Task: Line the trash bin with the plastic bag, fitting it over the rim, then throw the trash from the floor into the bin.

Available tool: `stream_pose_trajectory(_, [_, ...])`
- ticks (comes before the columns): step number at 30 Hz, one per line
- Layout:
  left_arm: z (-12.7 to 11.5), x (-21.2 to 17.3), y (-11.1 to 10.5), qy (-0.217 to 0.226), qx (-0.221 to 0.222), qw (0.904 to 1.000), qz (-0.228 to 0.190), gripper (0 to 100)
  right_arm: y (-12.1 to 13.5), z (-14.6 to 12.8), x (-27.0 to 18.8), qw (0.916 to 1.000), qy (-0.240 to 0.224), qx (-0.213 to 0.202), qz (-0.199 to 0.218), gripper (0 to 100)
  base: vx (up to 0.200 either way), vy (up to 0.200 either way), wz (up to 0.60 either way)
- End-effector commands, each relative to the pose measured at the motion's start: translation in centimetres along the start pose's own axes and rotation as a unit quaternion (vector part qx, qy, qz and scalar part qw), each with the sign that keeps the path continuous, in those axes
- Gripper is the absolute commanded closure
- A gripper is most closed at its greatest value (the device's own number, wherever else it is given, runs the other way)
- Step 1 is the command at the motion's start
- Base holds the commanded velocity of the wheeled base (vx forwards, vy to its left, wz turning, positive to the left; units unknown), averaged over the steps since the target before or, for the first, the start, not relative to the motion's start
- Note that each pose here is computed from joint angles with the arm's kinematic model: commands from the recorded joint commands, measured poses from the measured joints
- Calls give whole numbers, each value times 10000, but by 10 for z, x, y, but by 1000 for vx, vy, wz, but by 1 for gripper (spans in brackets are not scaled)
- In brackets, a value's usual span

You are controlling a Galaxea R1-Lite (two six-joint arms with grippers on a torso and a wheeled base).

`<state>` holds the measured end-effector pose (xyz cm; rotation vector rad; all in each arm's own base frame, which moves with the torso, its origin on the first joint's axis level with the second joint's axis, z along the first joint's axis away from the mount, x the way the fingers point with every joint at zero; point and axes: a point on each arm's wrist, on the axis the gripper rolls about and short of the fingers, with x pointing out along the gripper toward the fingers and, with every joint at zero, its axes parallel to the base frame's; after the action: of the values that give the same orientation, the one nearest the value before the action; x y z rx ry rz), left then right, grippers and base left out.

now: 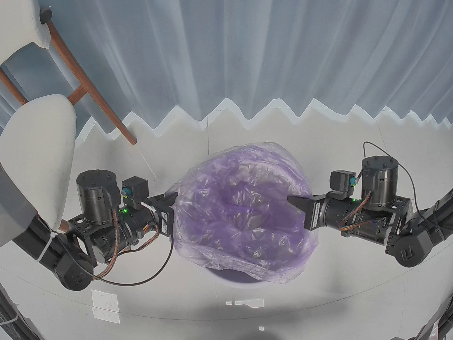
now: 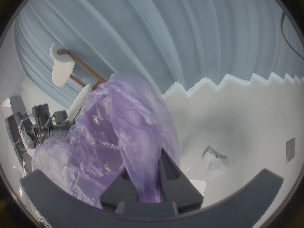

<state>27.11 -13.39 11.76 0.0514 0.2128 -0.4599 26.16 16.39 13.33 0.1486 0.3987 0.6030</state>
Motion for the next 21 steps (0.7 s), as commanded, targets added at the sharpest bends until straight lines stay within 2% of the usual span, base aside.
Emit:
stream_pose_trajectory(1, [-1,-8,0,27,-10,10000,-1,100,-6,18,-7,9993,-343,152,-66,100,0,0,0])
stream_pose_trajectory(3, [-1,-9,0,19,-2,10000,-1,100,-6,21,-7,9987,-405,300,-52,100,0,0,0])
stream_pose_trajectory(4, [-1,-12,-2,27,5,10000,-39,100,-5,29,-5,9964,-530,667,-47,100,0,0,0])
stream_pose_trajectory(7, [-6,-20,-8,127,35,9998,-167,100,-8,36,-2,9929,-641,995,-87,100,0,0,0])
stream_pose_trajectory(13, [-18,-26,-20,400,148,9980,-469,100,-10,38,-2,9888,-686,1321,-90,100,0,0,0])
stream_pose_trajectory(14, [-18,-22,-20,389,208,9977,-509,100,-10,39,-2,9855,-695,1547,-72,100,0,0,0])
stream_pose_trajectory(21, [-18,1,-13,338,333,9981,-389,100,-8,42,-6,9776,-750,1966,-9,100,0,0,0])
